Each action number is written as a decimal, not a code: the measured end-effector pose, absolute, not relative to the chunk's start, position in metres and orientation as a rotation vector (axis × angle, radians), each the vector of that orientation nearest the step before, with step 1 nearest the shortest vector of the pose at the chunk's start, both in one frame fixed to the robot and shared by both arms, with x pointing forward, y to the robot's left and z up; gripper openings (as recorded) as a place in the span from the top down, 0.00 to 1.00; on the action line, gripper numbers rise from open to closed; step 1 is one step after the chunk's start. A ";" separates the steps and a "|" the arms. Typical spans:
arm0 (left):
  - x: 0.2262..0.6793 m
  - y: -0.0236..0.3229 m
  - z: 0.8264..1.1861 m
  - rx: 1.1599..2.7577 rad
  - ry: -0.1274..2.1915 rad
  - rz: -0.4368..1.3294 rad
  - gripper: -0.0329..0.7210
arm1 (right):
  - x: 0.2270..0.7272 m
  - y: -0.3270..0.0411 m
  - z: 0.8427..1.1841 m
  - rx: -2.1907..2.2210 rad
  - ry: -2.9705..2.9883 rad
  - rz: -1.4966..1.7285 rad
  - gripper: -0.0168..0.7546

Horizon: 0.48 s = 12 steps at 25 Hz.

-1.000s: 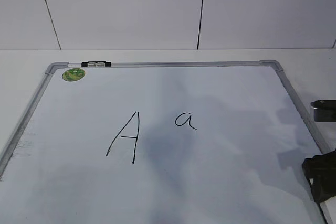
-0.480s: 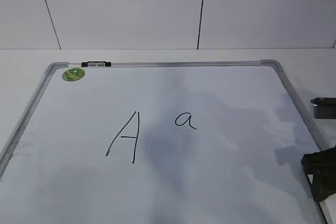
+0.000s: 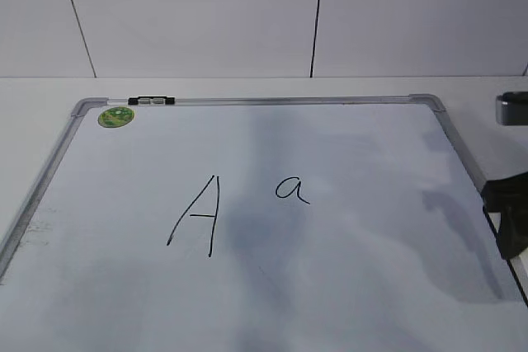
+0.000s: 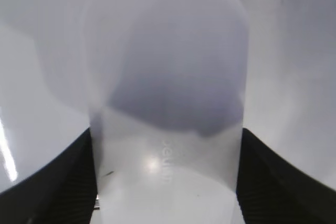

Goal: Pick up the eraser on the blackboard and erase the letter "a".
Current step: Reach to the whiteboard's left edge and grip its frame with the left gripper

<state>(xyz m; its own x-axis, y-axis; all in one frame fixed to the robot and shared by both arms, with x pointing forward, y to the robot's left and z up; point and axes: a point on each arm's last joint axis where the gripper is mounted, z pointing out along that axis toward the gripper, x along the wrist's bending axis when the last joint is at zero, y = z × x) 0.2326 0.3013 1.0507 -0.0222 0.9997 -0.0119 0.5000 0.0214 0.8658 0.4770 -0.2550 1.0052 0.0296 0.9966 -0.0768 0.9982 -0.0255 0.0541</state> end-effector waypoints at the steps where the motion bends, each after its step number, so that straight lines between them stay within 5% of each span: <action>1: 0.233 0.301 1.051 1.561 1.607 0.915 0.65 | 0.479 -0.255 1.010 2.183 2.121 -0.014 0.26; 12: 0.233 0.301 1.051 1.561 1.607 0.915 0.65 | 0.502 -0.228 1.051 2.050 2.169 0.120 0.26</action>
